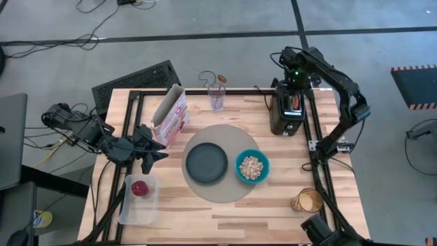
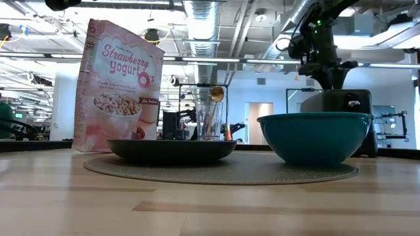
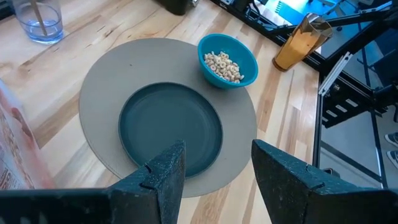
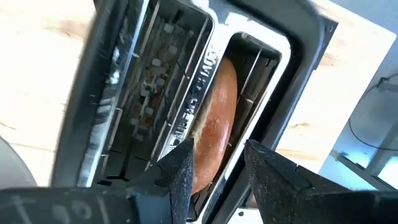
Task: Arrange a breakfast setting
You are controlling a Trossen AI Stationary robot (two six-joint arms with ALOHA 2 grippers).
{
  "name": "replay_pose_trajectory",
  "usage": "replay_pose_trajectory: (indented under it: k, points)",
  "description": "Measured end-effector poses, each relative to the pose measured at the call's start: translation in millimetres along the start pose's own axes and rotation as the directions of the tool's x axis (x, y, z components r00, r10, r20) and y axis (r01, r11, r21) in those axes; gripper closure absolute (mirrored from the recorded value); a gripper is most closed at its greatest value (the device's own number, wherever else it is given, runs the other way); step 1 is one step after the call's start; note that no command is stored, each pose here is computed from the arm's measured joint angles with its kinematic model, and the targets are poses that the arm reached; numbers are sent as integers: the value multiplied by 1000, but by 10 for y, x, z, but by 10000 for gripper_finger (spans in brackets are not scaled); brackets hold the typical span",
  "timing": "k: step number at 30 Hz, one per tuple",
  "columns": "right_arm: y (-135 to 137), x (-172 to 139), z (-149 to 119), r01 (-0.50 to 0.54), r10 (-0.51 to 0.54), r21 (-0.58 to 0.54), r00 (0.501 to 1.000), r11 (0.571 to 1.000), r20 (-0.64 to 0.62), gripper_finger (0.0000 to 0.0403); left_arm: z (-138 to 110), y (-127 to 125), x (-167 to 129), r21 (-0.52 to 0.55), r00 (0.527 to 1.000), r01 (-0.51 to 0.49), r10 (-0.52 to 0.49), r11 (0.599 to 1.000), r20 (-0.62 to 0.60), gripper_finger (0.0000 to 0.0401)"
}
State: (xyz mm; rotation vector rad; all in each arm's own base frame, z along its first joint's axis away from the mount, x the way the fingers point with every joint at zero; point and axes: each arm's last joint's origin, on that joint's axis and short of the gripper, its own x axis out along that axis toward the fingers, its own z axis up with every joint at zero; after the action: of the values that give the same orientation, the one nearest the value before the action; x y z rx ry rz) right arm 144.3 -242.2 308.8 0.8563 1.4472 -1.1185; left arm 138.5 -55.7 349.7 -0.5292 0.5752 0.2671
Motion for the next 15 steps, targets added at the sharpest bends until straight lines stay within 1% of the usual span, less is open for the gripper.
replay_pose_trajectory:
  k: [3,9,12,15]
  points:
    - [-17,-53,-32,-10,9,16,1000,1000,15,233,0,0,0,0,1000,0,0,1000,0,232]
    - [1,-38,-29,-45,45,18,999,999,-4,233,-1,0,0,2,1000,0,0,1000,-1,232]
    - [38,10,-11,-48,49,18,999,999,-16,233,-1,0,0,14,1000,0,0,1000,-1,232]
    - [51,124,-37,-36,37,20,998,999,-60,233,-1,0,0,18,1000,0,0,1000,-1,232]
